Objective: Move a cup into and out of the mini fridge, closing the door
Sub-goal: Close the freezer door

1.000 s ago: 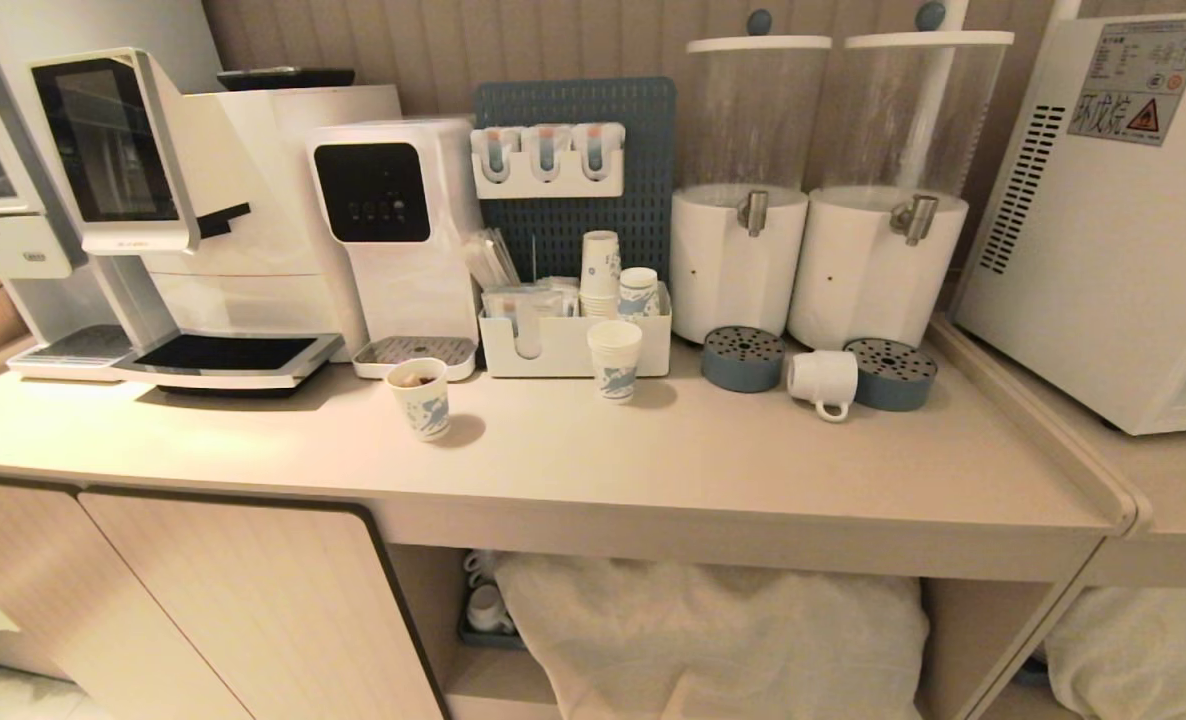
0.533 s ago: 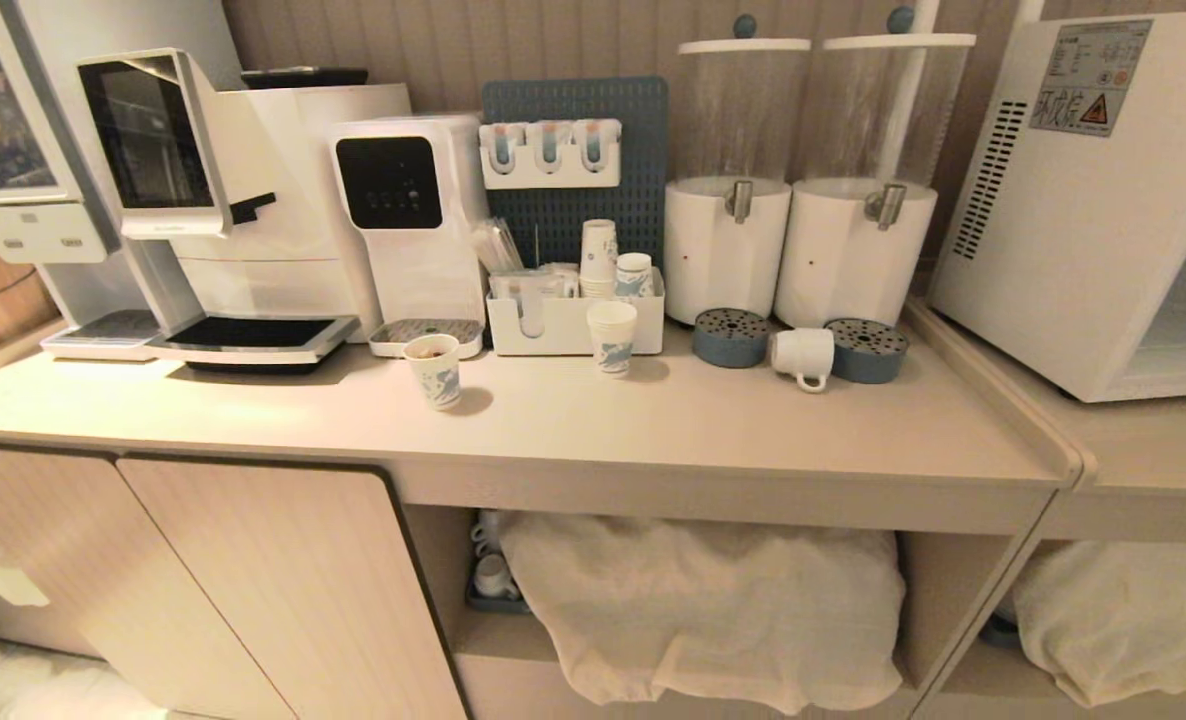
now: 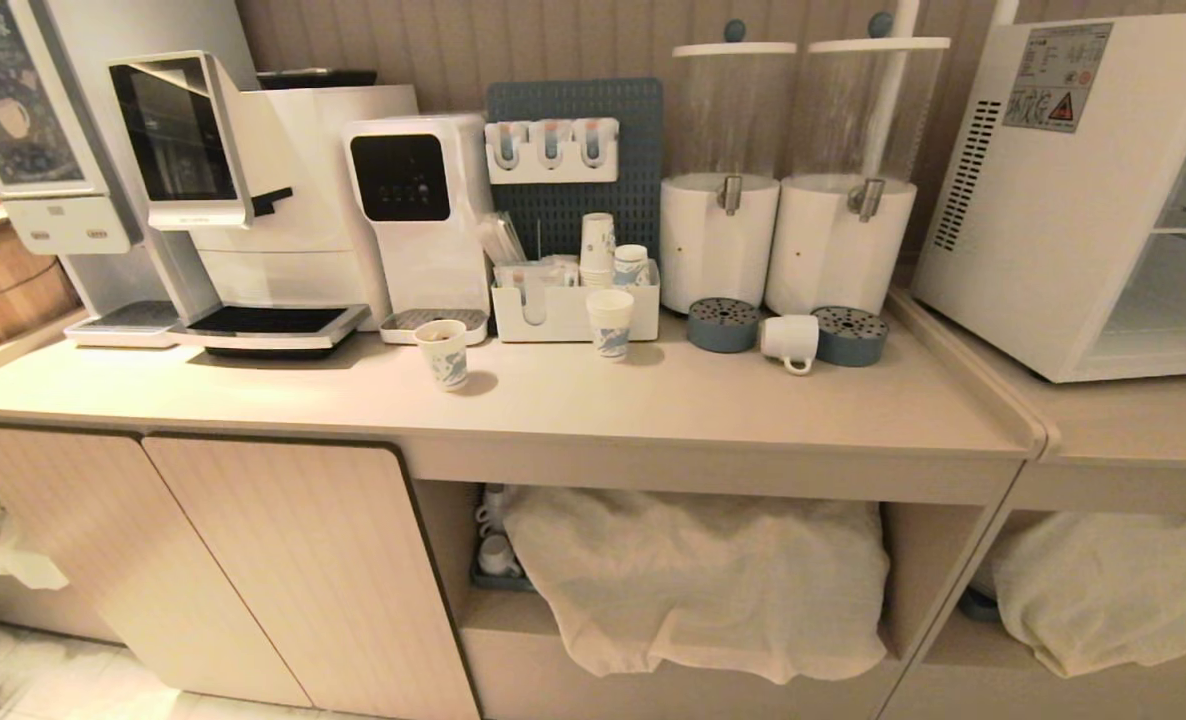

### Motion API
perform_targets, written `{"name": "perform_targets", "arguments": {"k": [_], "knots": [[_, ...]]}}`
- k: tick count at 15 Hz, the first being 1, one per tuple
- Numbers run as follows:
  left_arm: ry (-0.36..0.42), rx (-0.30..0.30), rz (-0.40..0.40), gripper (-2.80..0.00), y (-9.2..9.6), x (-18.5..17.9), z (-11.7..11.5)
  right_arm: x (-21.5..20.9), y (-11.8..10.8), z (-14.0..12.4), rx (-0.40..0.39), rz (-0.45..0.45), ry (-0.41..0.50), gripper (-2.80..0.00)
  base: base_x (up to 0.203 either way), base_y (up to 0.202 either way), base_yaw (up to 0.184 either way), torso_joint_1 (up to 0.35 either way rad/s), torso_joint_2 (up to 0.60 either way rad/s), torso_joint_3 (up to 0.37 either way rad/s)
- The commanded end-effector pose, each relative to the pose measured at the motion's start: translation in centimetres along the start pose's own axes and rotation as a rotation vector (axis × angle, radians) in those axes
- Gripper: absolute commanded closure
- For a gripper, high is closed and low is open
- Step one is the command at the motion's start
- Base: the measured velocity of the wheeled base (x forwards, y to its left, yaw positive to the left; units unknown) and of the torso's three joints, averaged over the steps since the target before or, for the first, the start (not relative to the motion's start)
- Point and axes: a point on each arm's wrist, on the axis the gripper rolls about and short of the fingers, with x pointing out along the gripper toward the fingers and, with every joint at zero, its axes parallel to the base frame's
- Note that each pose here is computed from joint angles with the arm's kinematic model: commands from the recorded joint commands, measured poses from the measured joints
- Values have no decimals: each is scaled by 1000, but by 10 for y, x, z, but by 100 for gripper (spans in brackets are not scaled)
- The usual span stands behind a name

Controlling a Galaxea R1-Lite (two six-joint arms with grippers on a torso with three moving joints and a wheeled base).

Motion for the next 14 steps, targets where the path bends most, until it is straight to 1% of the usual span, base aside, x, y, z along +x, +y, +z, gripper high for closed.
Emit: {"name": "perform_targets", "arguments": {"k": [1,4,6,14], "knots": [[34,0,6,0,2,1,-11,0,0,0,-1,0,3,0,0,0,0,0,0,0],[34,2,6,0,2,1,-11,0,0,0,-1,0,3,0,0,0,0,0,0,0],[34,3,6,0,2,1,-11,0,0,0,0,0,3,0,6,-94,7,1,2,1],[34,3,6,0,2,1,-11,0,0,0,-1,0,3,0,0,-193,0,1,2,4]]}}
